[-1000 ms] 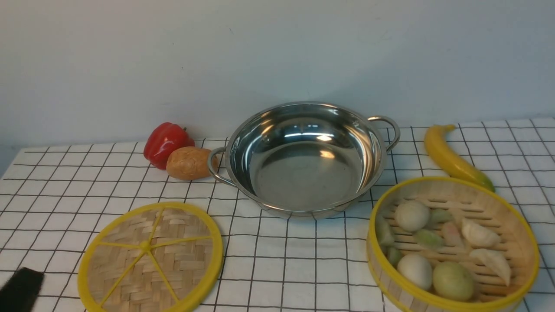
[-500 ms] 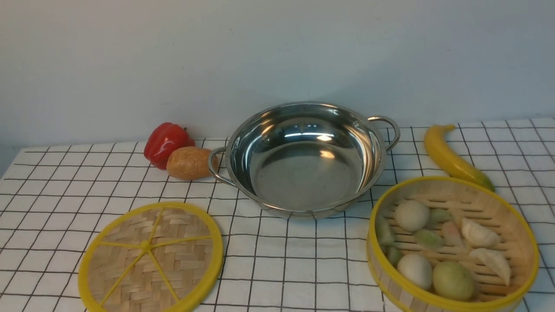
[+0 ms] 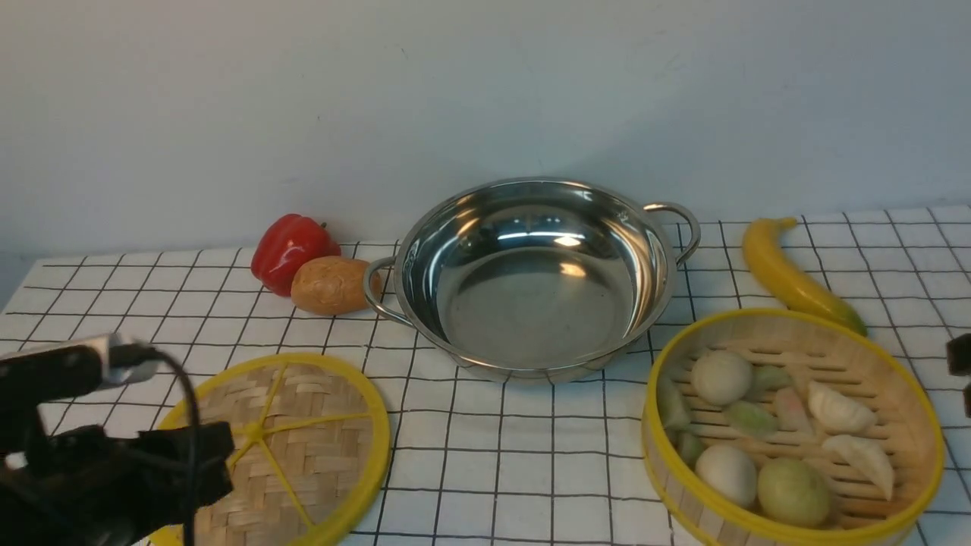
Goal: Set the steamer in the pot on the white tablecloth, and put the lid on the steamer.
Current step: 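Reach for and grasp the rim of the bamboo steamer holding the buns with the right gripper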
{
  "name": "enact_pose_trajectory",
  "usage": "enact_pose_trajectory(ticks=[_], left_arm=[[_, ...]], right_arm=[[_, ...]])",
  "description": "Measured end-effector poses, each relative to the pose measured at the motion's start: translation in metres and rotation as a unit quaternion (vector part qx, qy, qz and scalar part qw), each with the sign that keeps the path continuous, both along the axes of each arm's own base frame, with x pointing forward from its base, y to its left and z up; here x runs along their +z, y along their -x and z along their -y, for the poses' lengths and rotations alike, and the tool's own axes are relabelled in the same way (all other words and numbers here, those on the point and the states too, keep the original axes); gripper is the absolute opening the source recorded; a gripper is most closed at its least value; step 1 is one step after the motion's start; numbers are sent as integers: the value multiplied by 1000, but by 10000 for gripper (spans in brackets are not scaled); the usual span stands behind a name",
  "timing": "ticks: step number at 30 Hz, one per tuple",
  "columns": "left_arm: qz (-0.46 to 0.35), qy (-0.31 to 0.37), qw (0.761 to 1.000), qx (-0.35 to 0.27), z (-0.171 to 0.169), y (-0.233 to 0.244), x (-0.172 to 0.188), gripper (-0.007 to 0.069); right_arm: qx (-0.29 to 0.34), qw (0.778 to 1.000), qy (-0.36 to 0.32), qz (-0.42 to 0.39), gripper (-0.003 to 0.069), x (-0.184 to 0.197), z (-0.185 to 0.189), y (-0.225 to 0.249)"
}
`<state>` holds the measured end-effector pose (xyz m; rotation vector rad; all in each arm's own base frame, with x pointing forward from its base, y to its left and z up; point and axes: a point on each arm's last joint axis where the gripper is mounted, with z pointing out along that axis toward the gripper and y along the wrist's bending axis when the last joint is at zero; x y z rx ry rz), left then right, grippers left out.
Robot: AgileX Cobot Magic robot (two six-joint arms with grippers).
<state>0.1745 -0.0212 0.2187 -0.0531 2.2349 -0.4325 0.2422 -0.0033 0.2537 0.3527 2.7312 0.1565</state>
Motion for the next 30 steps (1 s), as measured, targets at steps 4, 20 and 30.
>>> enact_pose_trajectory(ticks=[4, 20, 30], left_arm=[[-51, -2, 998, -49, 4, -27, -5, 160], [-90, -17, 988, -127, 9, -61, -5, 125], [-90, -18, 988, -128, 9, -61, -5, 138]], right_arm=[[6, 1000, 4, -8, 242, -11, 1, -11], [16, 999, 23, -25, 242, -63, 5, -46], [21, 998, 29, -48, 71, -90, 6, -56]])
